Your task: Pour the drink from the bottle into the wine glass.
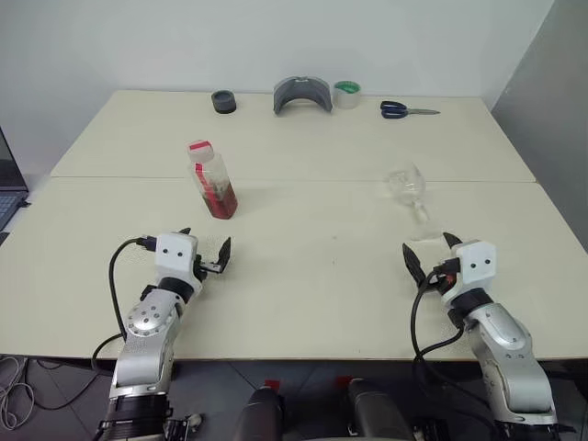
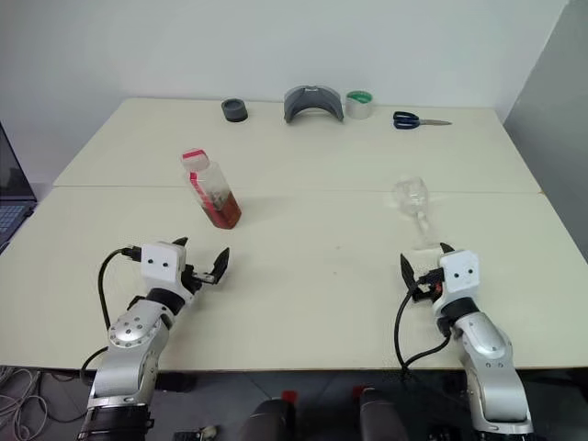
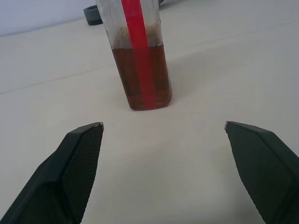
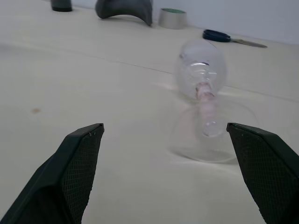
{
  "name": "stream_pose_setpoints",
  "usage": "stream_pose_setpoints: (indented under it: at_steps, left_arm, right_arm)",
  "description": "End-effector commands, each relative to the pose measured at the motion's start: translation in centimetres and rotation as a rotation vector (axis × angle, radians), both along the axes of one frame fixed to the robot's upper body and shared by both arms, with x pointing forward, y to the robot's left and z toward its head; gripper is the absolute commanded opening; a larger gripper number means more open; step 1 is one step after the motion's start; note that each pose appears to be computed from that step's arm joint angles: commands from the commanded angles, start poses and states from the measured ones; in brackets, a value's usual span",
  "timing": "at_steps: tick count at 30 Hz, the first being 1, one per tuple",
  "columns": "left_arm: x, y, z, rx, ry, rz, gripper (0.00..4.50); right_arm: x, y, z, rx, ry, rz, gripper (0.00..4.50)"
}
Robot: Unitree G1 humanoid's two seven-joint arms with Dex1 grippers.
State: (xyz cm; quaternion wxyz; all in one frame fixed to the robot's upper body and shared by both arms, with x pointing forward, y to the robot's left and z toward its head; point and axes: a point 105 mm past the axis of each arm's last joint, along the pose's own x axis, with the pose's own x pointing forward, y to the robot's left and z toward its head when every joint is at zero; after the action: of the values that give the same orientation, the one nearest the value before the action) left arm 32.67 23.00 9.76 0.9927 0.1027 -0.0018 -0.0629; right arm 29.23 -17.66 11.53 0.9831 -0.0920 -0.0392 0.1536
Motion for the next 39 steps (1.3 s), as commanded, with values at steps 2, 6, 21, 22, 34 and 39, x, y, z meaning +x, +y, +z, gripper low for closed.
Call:
stream_pose_setpoints:
  at_steps: [2,6,21,22,34,39]
  left_arm:
    - [0.6,-0.2,3.4,0.001,-0.105,-0.004,4.48]
    - [1.8,0.7,3.5,0.000,-0.081,0.053,4.48]
    - [5.5,0.9,5.4,-0.025,-0.112,0.004,4.48]
    - [5.7,0.9,5.5,-0.024,-0.114,0.003,4.48]
    - [8.5,-1.2,8.2,-0.016,-0.122,-0.096,4.48]
    - [9.1,-1.6,9.0,-0.025,-0.125,-0.089,4.48]
  right_arm:
    - [-1.6,4.3,3.5,0.014,-0.076,0.307,4.50]
    - [-3.1,7.0,4.7,-0.033,-0.040,0.542,4.50]
    - [-3.1,8.8,5.6,-0.103,-0.024,0.684,4.50]
    - [-3.1,8.8,5.6,-0.104,-0.025,0.685,4.50]
    - [-2.5,10.0,7.6,-0.111,-0.076,0.732,4.50]
    - [-2.3,10.1,8.1,-0.116,-0.083,0.735,4.50]
